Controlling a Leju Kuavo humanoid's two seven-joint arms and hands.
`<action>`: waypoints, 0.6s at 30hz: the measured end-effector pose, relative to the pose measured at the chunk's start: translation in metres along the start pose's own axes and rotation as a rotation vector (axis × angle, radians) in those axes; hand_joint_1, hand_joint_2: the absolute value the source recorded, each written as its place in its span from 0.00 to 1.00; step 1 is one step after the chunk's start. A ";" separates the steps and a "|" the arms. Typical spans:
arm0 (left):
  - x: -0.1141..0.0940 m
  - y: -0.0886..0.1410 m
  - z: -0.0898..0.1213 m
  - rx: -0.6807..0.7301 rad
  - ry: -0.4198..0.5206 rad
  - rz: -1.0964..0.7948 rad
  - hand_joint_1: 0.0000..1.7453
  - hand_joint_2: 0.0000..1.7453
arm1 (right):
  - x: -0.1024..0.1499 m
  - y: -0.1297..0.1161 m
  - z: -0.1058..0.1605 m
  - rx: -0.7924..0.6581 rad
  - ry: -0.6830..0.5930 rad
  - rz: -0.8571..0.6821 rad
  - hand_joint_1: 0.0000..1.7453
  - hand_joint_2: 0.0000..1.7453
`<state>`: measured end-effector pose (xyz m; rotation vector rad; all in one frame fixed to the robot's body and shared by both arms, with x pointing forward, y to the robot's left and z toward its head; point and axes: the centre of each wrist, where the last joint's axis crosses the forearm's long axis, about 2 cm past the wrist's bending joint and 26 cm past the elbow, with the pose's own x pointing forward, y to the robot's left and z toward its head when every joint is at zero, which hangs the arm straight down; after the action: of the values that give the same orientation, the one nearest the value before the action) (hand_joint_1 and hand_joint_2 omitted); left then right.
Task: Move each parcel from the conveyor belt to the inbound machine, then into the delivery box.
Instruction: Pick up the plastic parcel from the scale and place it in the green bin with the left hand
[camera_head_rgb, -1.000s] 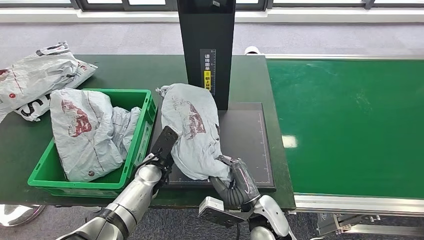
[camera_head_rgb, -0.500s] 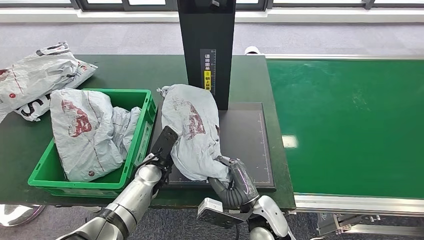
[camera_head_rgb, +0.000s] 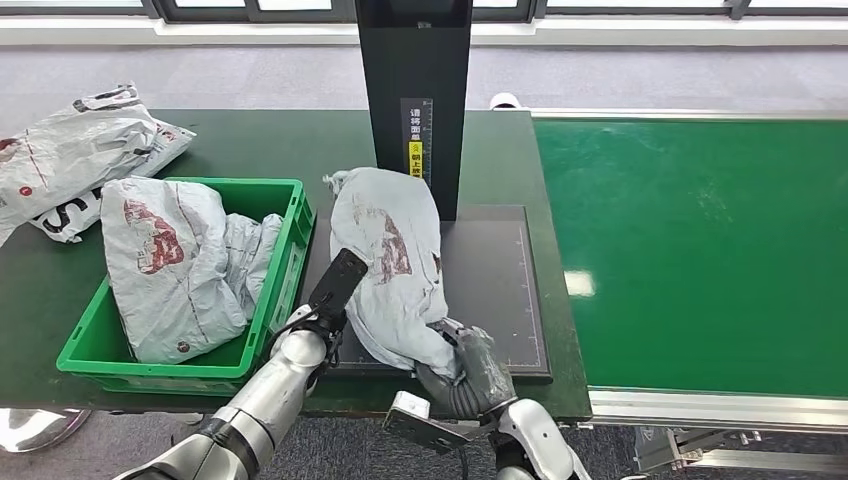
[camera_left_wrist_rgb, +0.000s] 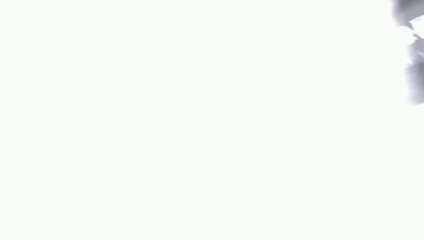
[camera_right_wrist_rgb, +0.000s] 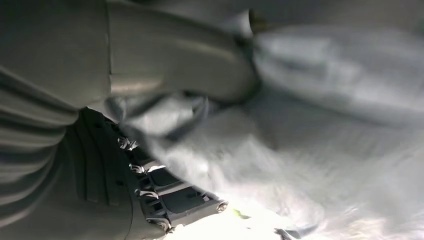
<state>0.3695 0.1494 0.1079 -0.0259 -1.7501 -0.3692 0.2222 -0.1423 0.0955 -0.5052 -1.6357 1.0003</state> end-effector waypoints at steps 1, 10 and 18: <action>0.000 -0.001 0.000 0.010 0.010 -0.012 0.00 1.00 | -0.005 0.005 0.006 0.007 0.067 0.024 0.00 1.00; -0.002 -0.010 0.002 0.003 0.036 -0.007 0.00 1.00 | -0.019 0.018 0.024 0.040 0.165 0.062 0.00 1.00; 0.002 -0.013 -0.001 0.010 0.037 -0.007 0.00 1.00 | -0.019 0.017 0.024 0.049 0.181 0.081 0.00 1.00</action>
<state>0.3673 0.1360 0.1072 -0.0060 -1.7158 -0.3636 0.2031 -0.1556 0.0693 -0.6148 -1.4356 1.0214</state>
